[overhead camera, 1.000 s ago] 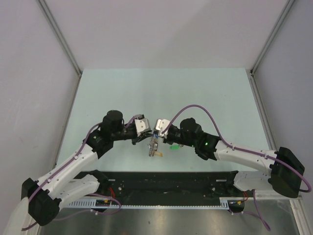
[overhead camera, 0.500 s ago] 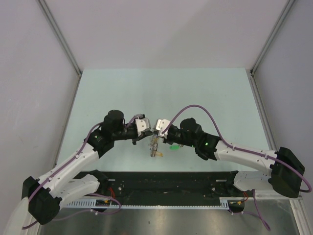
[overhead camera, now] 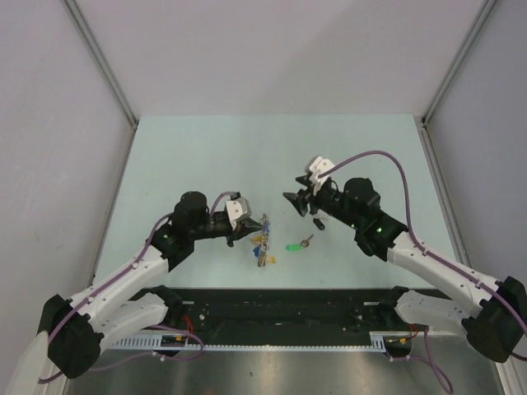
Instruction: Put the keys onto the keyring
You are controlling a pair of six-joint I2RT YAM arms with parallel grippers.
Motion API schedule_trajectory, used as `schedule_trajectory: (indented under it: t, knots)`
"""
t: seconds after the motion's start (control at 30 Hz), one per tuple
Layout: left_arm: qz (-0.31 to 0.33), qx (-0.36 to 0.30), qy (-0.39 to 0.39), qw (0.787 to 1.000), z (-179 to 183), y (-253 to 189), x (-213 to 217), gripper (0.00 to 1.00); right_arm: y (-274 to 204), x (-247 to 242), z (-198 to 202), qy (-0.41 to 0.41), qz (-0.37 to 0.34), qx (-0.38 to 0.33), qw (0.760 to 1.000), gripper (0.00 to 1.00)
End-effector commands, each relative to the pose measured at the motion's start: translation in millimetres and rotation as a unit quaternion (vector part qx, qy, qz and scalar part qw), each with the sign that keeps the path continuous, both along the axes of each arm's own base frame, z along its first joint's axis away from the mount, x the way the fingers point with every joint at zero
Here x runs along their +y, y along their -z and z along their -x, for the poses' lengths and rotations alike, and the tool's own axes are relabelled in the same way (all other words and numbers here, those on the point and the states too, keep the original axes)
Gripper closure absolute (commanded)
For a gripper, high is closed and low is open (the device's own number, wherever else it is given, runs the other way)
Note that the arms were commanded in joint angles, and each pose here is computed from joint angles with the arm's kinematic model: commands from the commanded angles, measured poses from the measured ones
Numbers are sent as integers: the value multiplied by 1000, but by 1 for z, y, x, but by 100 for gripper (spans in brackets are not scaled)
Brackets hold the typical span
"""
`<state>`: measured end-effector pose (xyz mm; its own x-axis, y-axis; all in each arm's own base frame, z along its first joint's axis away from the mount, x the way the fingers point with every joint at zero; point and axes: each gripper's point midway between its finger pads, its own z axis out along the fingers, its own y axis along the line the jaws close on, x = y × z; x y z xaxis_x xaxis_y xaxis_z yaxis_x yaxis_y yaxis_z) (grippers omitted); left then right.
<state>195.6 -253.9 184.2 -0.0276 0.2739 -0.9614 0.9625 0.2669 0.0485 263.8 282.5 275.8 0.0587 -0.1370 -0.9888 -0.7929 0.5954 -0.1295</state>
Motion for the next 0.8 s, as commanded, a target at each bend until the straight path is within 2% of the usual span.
schedule_trajectory:
  t: [0.0, 0.23, 0.37, 0.53, 0.77]
  knots:
    - [56, -20, 20, 998, 0, -30, -13, 100, 25, -41, -34, 108, -18, 108, 988, 41]
    - [49, 0, 21, 999, -3, -25, -15, 100, 99, -78, -60, 190, 23, 207, 959, 39]
    - [37, 9, 3, 999, -9, -21, -12, 100, 137, -86, -61, 201, 68, 247, 945, 42]
    - [25, 23, -3, 999, -12, -17, -12, 100, 176, -93, -66, 212, 107, 285, 928, 55]
    - [20, 25, -5, 999, -13, -16, -11, 100, 202, -89, -68, 203, 129, 320, 916, 66]
